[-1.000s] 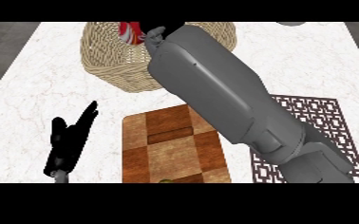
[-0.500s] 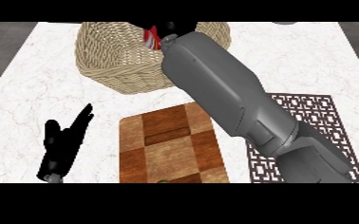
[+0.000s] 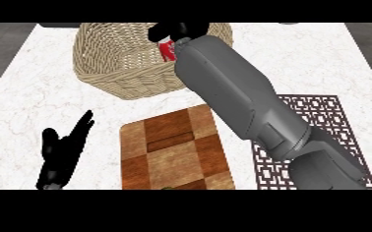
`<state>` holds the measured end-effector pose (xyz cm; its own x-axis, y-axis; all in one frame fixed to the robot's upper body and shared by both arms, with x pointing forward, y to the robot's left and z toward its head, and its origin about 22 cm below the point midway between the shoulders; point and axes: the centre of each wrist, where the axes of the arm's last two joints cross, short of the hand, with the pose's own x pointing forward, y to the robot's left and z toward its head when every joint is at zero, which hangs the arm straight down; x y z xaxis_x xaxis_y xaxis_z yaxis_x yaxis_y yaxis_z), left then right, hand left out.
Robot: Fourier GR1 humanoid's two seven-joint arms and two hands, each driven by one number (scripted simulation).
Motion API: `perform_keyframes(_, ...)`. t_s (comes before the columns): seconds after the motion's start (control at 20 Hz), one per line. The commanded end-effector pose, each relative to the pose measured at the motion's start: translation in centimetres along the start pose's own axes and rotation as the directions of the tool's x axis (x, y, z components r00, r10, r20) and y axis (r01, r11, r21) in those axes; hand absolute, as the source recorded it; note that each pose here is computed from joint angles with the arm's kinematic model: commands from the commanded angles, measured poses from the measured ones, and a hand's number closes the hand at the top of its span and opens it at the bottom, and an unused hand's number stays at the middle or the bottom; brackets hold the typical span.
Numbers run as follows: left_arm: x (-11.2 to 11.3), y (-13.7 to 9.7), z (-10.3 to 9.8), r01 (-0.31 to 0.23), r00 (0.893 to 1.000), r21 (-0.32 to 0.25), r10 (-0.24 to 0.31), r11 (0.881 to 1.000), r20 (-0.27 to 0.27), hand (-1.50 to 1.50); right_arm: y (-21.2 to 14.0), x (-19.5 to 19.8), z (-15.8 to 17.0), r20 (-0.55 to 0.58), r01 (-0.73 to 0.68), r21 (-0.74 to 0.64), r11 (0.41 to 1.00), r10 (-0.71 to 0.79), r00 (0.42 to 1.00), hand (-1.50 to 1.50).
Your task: Pick the can from the placemat and place it in the basket
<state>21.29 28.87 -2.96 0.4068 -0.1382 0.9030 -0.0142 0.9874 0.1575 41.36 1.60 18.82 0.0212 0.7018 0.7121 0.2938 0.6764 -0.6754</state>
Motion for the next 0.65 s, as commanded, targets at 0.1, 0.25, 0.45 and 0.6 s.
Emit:
perform_keyframes(0.1,-1.8,-0.5,-0.4,-0.031,0.99,0.015,0.033,0.999,-0.134,0.0,-1.6,1.8,-0.4,0.006,0.113,-0.049,0.992,-0.113,0.994,-1.5)
perform_keyframes(0.25,-2.8,-1.0,0.2,-0.03,0.991,0.025,0.033,0.999,-0.133,0.0,-3.4,0.7,-1.8,-0.041,0.182,-0.101,0.978,-0.186,0.982,-1.5)
perform_keyframes(0.45,-2.9,0.4,1.0,-0.013,0.986,0.041,0.02,0.999,-0.165,0.0,-5.4,-1.8,-2.8,-0.097,0.197,-0.154,0.968,-0.213,0.972,-1.5)
perform_keyframes(0.6,-4.7,0.5,3.2,-0.046,0.986,0.044,0.052,0.998,-0.159,0.0,-7.5,-4.1,-3.1,-0.113,0.167,-0.134,0.977,-0.183,0.977,-1.5)
